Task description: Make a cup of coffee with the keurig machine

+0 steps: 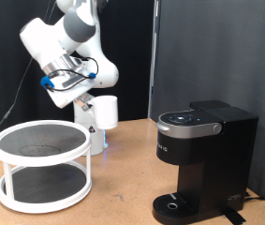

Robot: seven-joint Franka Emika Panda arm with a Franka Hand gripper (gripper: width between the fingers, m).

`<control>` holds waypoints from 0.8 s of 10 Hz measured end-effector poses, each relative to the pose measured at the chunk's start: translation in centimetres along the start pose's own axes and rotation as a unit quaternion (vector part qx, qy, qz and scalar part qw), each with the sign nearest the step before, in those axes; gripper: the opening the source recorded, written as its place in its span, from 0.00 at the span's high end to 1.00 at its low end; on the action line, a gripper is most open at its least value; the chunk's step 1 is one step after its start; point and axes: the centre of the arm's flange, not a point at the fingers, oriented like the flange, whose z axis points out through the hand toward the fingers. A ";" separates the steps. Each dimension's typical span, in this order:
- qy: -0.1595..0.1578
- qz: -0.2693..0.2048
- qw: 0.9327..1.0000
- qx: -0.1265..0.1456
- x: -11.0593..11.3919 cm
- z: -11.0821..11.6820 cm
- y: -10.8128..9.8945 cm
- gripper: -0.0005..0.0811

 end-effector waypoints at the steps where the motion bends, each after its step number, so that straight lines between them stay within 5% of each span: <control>1: 0.001 -0.003 1.000 0.001 -0.6 0.9 0.4 0.99; 8: 0.014 0.000 1.000 0.005 -1.6 3.3 0.7 0.99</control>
